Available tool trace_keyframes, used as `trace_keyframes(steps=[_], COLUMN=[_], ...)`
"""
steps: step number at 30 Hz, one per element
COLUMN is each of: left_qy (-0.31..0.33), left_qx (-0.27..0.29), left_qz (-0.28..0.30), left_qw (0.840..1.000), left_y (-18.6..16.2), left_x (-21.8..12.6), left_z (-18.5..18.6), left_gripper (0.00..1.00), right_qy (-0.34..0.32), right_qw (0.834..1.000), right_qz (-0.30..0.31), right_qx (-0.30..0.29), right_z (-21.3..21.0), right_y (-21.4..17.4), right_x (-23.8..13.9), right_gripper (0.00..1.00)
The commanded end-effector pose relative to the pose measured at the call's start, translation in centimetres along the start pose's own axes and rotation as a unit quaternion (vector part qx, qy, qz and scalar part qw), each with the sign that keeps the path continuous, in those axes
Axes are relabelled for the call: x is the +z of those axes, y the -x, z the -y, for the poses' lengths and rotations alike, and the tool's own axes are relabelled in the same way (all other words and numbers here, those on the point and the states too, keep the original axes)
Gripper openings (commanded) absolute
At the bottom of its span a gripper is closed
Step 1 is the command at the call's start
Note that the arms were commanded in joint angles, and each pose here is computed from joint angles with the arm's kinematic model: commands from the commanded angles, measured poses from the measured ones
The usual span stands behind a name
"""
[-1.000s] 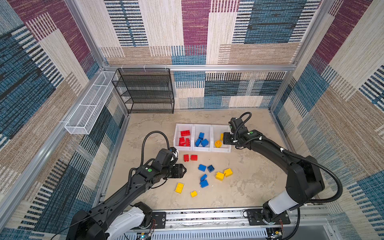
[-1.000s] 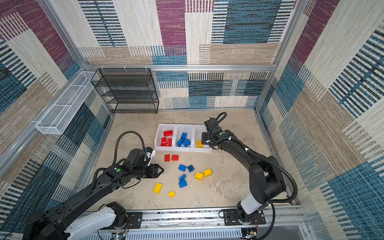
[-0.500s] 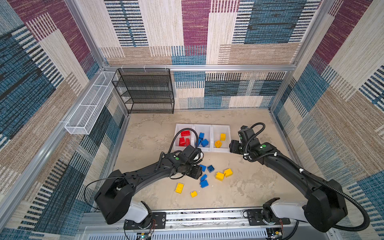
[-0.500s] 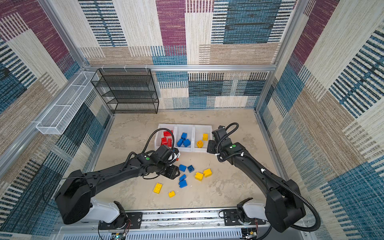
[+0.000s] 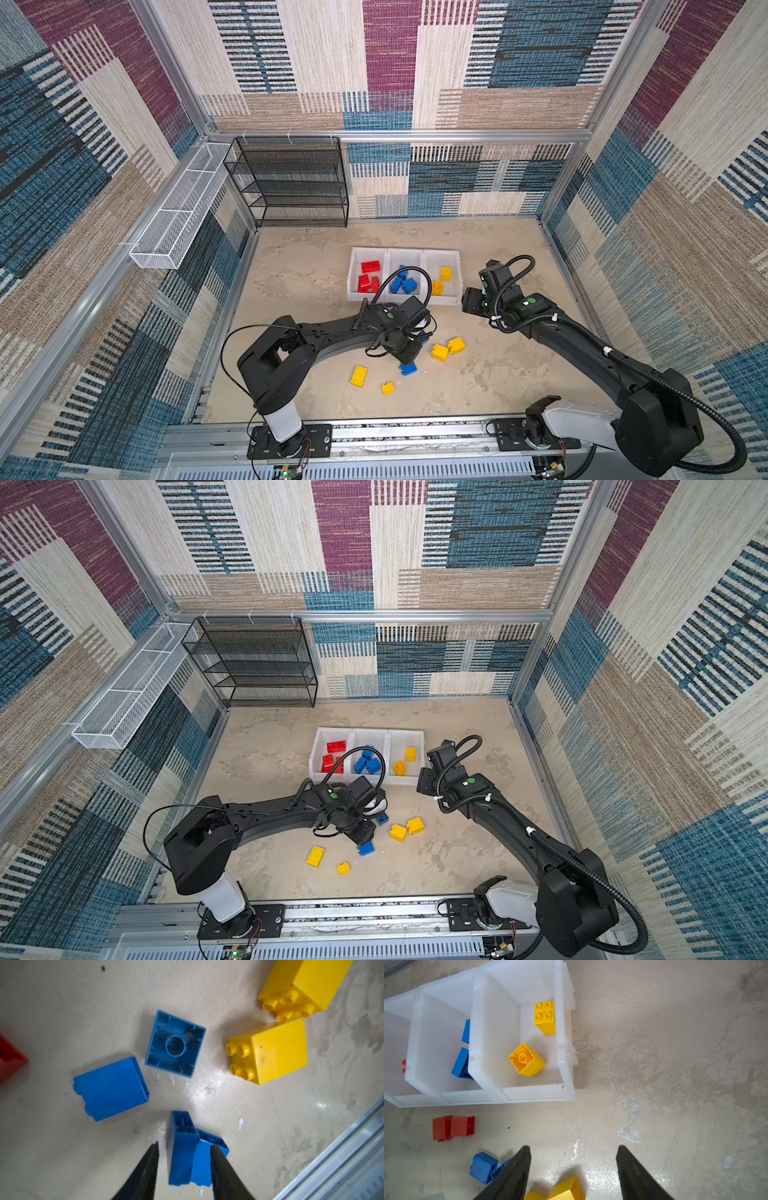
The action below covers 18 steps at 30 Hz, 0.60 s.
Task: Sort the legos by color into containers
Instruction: 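Lower the left gripper onto a blue brick and grasp it while the right gripper withdraws, then carry the blue brick with the left gripper into the middle compartment and release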
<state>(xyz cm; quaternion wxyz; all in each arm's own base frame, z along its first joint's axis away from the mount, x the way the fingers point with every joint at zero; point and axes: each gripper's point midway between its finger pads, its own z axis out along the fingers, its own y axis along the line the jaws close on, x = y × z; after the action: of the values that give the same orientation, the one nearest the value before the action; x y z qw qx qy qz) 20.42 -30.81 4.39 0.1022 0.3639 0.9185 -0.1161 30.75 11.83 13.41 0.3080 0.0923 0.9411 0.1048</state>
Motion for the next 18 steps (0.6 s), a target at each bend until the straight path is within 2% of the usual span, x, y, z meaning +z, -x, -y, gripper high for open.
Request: trace_keyframes(steps=[1,5,11,18], left_qy=[0.012,0.018,0.033,0.041], left_qx=[0.020,0.021,0.021,0.029], left_qz=[-0.013,-0.020,-0.028,0.007], left_qw=[1.000,0.999,0.999,0.999], left_y=[-0.2,-0.3,-0.4,2.1], left_x=[0.4,0.9,1.1,-1.7], left_z=[-0.2,-0.3,-0.7,-1.0], left_gripper=[0.37,0.24,0.13,0.10], right_qy=[0.001,0.001,0.000,0.003], right_qw=[1.000,1.000,1.000,1.000], right_qz=[0.006,0.006,0.007,0.012], right_qx=[0.009,0.012,0.015,0.017], right_z=[0.0,0.1,0.3,0.3], right_y=[0.2,0.0,-0.2,0.1], right_x=[-0.1,-0.2,-0.4,-0.9], right_gripper=[0.68,0.68,0.68,0.68])
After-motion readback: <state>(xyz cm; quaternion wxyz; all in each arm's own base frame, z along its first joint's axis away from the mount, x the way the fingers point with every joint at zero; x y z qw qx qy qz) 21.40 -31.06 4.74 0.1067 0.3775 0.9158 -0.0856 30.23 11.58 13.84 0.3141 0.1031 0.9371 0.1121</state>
